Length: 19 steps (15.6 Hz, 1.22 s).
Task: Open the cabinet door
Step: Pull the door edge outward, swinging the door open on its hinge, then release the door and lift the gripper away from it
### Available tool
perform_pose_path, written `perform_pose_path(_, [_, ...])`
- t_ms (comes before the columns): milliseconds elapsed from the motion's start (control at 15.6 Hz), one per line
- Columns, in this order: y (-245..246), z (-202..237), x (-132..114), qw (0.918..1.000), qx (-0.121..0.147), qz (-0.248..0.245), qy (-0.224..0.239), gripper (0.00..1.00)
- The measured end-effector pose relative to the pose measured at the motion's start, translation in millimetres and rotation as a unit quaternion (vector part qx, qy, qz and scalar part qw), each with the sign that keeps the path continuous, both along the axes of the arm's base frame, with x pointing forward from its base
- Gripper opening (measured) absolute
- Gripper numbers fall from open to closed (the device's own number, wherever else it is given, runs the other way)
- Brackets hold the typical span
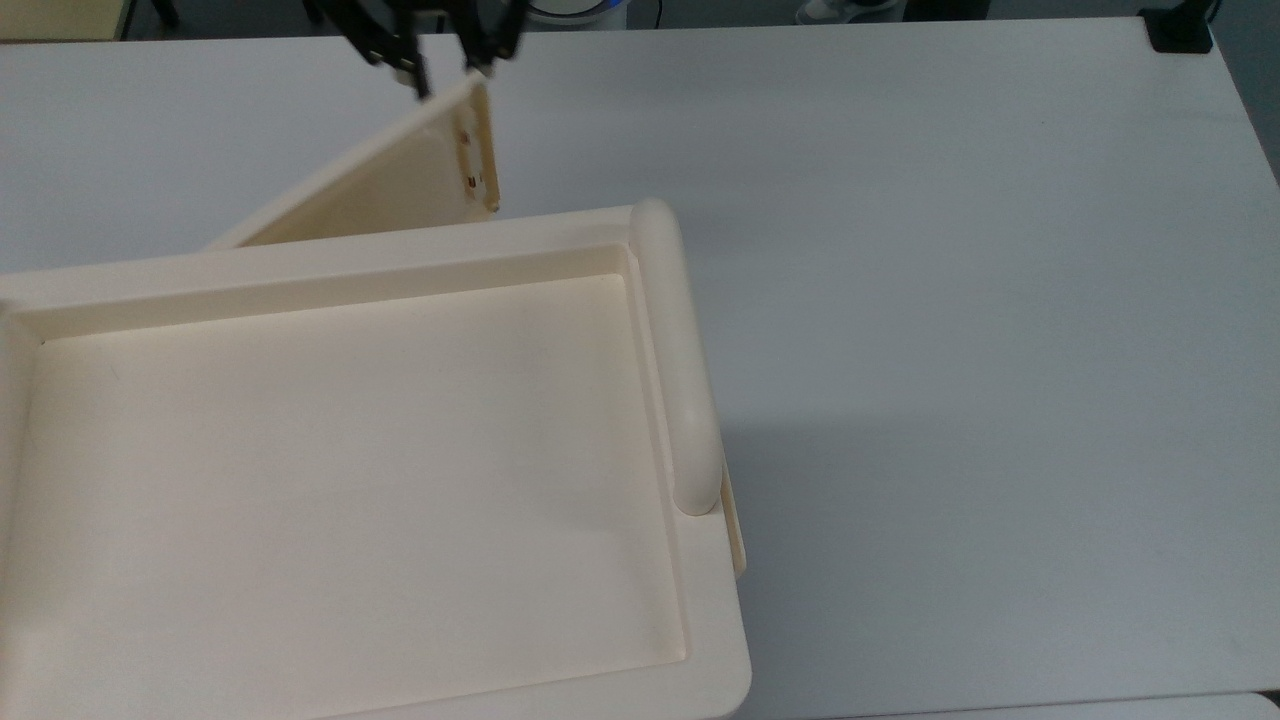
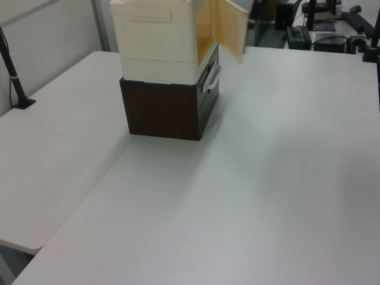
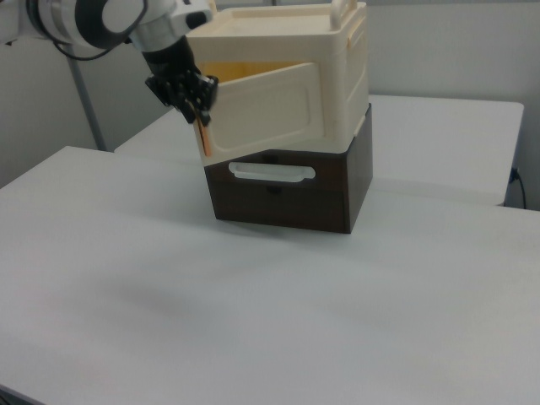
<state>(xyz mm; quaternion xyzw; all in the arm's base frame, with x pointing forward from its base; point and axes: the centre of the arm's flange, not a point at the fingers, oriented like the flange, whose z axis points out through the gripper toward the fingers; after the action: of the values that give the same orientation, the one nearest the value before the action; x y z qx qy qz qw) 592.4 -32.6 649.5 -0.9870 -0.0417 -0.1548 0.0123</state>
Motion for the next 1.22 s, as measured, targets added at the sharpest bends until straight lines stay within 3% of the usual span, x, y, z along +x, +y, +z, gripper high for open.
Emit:
perform_pose_path(192, [-61,5,-24,0.9984,0.002,-0.045,0.035,0.63])
perform_pose_path(449, [-109,11,-39,0.9956,0.001,-0.088,0.033,1.0])
perform_pose_path(833, [-202,22,-71,0.985,-0.001,-0.172,0.016,1.0])
perform_pose_path(1218, [-204,63,-84,0.984,-0.007,-0.176,-0.024,1.0])
